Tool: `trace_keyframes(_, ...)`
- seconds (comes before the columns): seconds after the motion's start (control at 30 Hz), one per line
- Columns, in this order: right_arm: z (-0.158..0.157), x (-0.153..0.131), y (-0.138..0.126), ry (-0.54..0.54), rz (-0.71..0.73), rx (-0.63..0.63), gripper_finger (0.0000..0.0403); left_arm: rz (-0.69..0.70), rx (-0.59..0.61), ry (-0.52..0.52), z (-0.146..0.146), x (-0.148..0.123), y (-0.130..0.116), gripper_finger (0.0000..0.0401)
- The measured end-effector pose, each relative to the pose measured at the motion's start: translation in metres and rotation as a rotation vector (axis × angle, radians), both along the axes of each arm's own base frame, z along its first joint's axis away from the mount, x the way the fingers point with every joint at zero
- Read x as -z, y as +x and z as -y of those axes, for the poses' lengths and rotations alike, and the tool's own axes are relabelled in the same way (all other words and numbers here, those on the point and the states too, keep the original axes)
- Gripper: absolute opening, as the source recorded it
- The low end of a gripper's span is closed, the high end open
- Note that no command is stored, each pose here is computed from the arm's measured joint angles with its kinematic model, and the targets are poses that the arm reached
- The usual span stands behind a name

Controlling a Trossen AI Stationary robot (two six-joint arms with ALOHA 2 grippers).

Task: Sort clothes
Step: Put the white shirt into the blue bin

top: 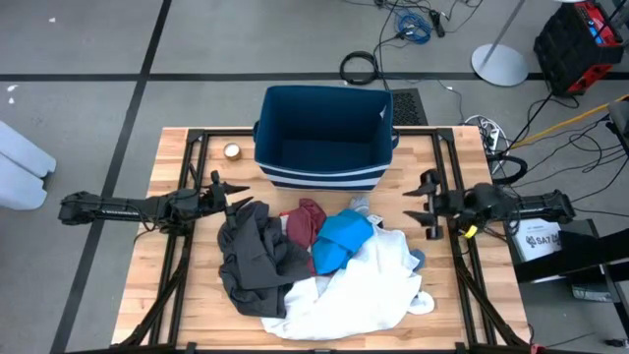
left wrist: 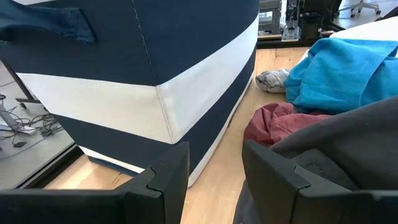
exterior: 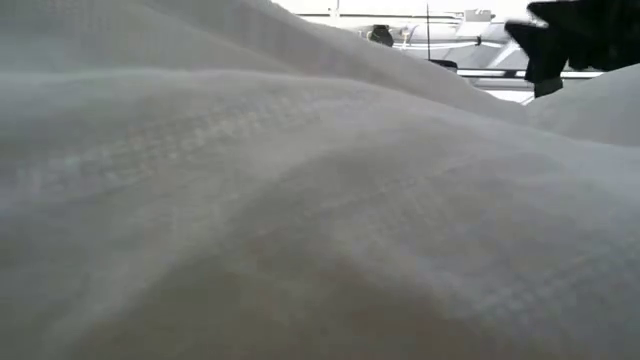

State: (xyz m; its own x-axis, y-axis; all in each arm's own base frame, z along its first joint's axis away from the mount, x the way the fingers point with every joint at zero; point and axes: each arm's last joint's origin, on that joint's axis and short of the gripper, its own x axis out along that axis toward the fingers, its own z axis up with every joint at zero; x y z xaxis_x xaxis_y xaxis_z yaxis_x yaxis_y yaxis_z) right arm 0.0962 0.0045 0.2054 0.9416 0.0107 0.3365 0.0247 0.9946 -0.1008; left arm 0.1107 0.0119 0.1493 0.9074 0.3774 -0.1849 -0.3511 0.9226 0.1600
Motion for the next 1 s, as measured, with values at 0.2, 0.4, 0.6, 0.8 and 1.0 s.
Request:
trace_keyframes(0.2, 0.005, -0.002, 0.0, 0.226, 0.033, 0.108, 0.0208, 0.134, -0.008, -0.232, 0.001, -0.004, 0.001, 0.016)
trace_keyframes(0.4, 0.008, 0.005, 0.006, 0.39, -0.018, 0.182, 0.0208, 0.214, -0.016, -0.339, 0.001, -0.008, 0.002, 0.016)
trace_keyframes(0.6, 0.009, 0.006, 0.012, 0.441, -0.037, 0.208, 0.0208, 0.356, -0.009, -0.464, 0.001, -0.017, 0.002, 0.016)
trace_keyframes(0.8, 0.009, -0.014, 0.02, 0.428, -0.047, 0.232, 0.0208, 0.469, 0.07, -0.365, 0.002, -0.052, 0.001, 0.016)
trace_keyframes(1.0, 0.008, -0.038, 0.035, 0.362, -0.122, 0.253, 0.0208, 0.45, 0.088, -0.306, 0.003, -0.097, -0.004, 0.016)
